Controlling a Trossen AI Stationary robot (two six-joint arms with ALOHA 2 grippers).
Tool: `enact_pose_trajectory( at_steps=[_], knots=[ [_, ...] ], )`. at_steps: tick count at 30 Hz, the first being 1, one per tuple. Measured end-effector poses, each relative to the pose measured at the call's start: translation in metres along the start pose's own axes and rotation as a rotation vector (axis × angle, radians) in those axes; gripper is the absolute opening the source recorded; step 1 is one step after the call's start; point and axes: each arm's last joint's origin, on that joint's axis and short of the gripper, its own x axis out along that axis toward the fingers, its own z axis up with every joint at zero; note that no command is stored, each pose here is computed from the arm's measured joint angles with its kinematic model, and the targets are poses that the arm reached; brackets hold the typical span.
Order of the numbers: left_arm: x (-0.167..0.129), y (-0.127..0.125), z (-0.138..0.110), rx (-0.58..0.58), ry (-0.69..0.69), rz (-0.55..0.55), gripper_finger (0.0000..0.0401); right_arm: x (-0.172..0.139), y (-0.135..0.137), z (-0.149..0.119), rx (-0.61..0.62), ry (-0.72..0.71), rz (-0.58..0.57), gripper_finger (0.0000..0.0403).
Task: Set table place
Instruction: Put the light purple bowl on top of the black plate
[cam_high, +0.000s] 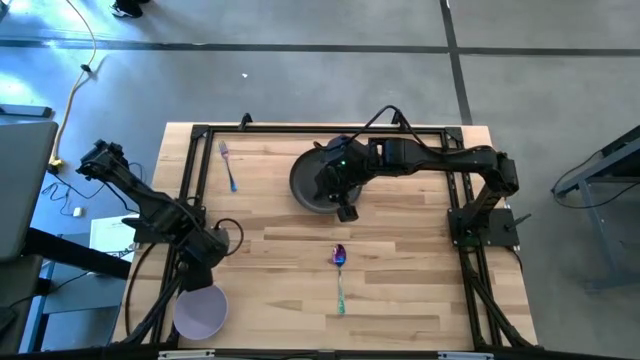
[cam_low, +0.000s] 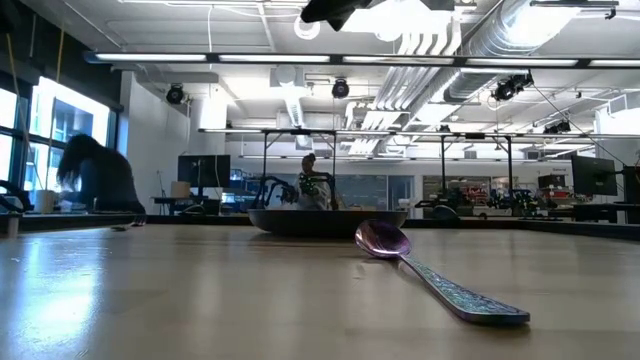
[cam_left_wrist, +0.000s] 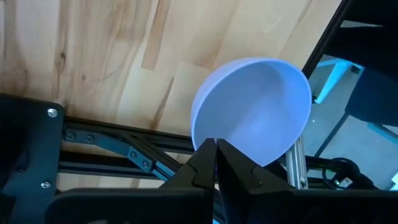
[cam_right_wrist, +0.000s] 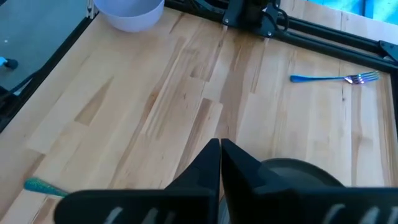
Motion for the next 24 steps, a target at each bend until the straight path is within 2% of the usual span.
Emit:
enact_pose_trajectory(
  at_steps=[11,14,19,24],
  knots=[
    [-0.0002,0.0007,-0.0001,-0.010,0.002,0.004,0.0068,0.0000,-0.0004,0.0012,-0.026,-0.012,-0.005,0.0000],
    [-0.0002,0.0005,0.0005,-0.021,-0.013,0.007,0.0074,0.0000,-0.0006,0.0016,-0.029,-0.016,-0.007,0.0000],
    [-0.0003,-0.0013,0.0021,-0.166,-0.036,-0.009,0.0076,-0.0001,-0.0012,0.0034,-0.033,-0.033,-0.014,0.0000],
    [-0.0003,-0.0014,0.0025,-0.162,-0.044,-0.008,0.0076,0.0000,-0.0012,0.0033,-0.032,-0.033,-0.014,0.0000]
  ],
)
